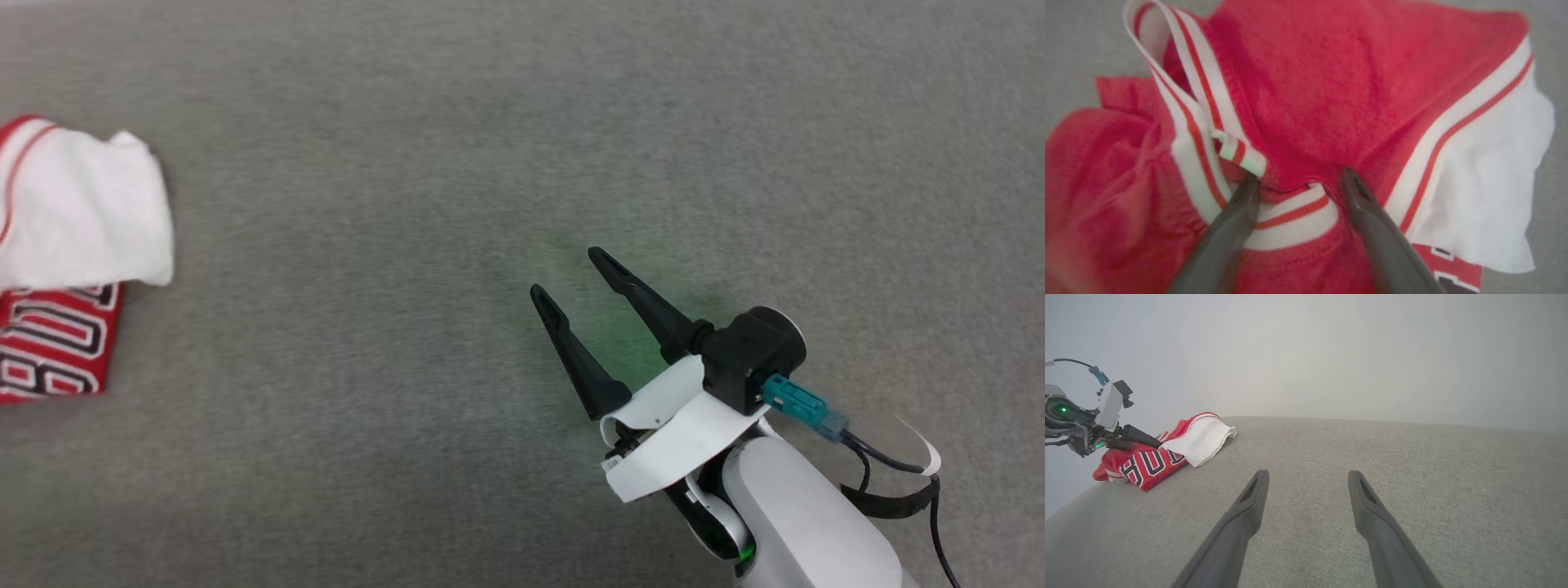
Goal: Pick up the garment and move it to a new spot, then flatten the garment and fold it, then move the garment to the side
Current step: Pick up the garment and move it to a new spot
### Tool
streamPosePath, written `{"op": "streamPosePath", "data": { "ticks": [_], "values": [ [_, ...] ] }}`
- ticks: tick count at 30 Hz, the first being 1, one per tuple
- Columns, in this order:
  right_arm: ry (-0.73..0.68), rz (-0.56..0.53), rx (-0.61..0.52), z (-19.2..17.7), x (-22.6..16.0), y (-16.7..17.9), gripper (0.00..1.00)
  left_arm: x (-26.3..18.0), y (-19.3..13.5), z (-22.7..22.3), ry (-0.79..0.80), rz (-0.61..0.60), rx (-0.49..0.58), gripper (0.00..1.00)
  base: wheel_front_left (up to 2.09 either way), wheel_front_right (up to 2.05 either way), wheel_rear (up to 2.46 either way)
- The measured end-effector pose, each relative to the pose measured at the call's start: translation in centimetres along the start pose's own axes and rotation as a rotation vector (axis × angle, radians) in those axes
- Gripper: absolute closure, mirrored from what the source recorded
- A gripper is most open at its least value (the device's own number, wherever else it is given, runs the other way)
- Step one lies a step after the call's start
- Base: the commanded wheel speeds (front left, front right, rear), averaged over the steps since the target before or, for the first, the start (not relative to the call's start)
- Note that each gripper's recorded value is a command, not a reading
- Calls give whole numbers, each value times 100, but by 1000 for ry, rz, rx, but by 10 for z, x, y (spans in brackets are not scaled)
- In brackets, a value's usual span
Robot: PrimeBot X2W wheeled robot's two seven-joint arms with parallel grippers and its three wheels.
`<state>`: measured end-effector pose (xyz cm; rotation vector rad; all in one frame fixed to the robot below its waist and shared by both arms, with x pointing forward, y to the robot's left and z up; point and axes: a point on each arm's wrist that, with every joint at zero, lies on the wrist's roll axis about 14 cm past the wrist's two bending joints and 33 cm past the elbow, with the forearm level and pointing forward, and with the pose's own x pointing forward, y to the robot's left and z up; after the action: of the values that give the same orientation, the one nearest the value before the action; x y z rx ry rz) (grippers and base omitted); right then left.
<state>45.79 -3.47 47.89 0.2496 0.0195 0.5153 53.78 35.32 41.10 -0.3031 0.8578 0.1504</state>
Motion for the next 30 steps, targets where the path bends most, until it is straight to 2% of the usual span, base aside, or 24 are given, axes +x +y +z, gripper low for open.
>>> {"op": "streamPosePath", "data": {
  "ticks": [7, 10, 16, 17, 18, 19, 24, 30],
  "values": [
    [12, -32, -11, -5, -5, -14, 0, 26, -3, -30, 178, -14, -60, 0, 0, 0, 0],
    [10, -37, -17, -6, -4, -18, 0, 34, -6, -34, 214, -28, -85, 0, 0, 0, 0],
    [25, -44, -29, -13, -4, -23, 0, 45, -11, -38, 254, -42, -71, 0, 0, 0, 0],
    [26, -44, -28, -14, -4, -23, 0, 46, -12, -38, 251, -45, -67, 29, 0, 0, 0],
    [26, -42, -27, -14, -3, -23, 0, 46, -13, -37, 246, -49, -63, 78, 0, 0, 0],
    [24, -39, -26, -14, -2, -22, 0, 46, -14, -36, 236, -56, -66, 100, 0, 0, 0],
    [9, -19, -27, -9, 3, -16, 0, 41, -26, -31, 182, -103, -79, 100, 0, 0, 0],
    [-17, -10, -24, 2, 6, -11, 0, 24, -36, -16, 84, -126, 5, 100, 0, 0, 0]
  ]
}}
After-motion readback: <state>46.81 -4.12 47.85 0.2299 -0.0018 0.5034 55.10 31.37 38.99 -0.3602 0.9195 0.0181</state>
